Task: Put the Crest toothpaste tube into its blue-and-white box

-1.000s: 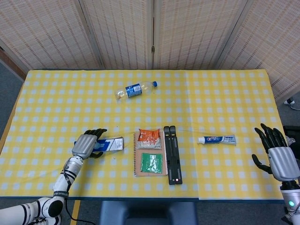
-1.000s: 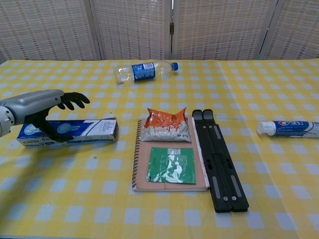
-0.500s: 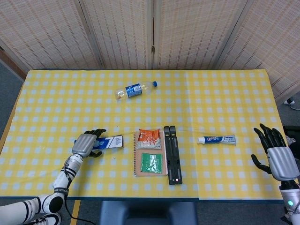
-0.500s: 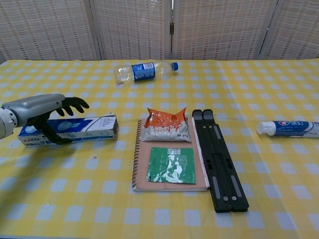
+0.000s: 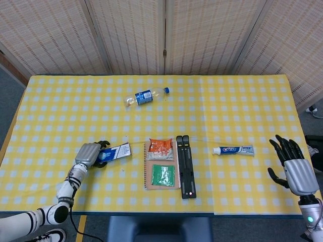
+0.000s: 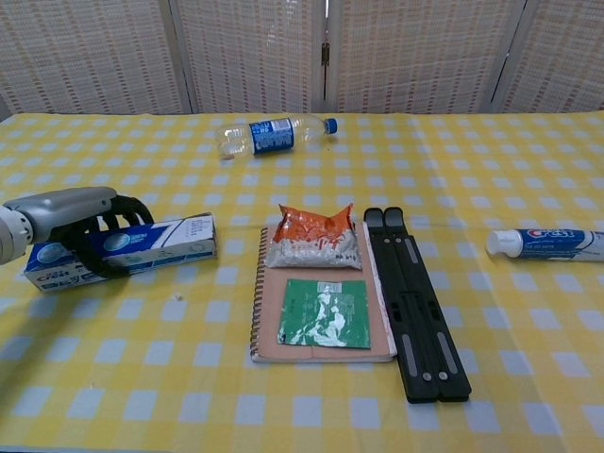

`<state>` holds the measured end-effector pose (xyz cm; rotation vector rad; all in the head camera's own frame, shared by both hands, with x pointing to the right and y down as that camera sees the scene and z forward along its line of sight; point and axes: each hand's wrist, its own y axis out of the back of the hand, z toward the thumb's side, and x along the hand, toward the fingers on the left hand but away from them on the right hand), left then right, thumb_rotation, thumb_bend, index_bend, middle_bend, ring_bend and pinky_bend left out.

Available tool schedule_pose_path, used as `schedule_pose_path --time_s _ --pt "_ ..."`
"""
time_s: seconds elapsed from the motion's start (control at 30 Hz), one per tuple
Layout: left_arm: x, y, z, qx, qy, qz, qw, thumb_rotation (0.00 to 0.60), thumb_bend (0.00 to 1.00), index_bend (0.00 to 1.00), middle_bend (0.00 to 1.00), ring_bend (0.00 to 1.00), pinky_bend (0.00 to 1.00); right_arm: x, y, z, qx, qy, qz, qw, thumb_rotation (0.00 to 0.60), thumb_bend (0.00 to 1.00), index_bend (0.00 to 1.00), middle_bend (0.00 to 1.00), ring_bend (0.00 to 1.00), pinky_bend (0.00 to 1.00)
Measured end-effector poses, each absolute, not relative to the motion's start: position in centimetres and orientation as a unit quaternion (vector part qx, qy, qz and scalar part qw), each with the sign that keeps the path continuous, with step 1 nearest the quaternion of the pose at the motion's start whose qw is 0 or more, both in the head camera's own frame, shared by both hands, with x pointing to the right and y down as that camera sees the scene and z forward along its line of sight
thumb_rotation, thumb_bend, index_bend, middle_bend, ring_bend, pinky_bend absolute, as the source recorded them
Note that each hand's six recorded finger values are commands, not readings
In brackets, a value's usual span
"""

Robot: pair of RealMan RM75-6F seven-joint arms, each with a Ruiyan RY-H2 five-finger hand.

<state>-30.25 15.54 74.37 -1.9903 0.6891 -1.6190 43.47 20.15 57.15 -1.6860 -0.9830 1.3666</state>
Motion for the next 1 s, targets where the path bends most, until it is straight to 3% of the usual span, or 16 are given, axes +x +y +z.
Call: schedule_pose_path --time_s 0.13,0.53,0.8,1.0 --pt "-30.3 15.2 73.7 -0.722 0.271 -0.586 0.248 0.600 0.29 0.39 0.46 0.49 0.54 43.3 20.2 57.3 -0.659 -0.381 0.533 0.370 0.600 0.40 0.00 0.00 0.00 0.00" --pt "-29.5 16.1 71.6 -0.736 0.286 -0.556 0.260 0.600 0.29 0.39 0.47 0.49 0.54 43.1 20.2 57.6 -0.662 -0.380 0.531 0.368 0.600 0.40 0.00 0.00 0.00 0.00" --pt "-28.9 17.1 69.1 -0.792 0.320 -0.473 0.215 0.600 0.29 0.40 0.47 0.49 0.55 42.8 19.6 57.3 -0.683 -0.408 0.505 0.336 0.600 0.40 0.00 0.00 0.00 0.00" --pt "-27.7 18.1 66.8 -0.840 0.350 -0.385 0.156 0.600 0.29 0.41 0.47 0.50 0.55 42.0 16.8 57.0 -0.713 -0.421 0.482 0.288 0.600 0.40 0.01 0.07 0.11 0.04"
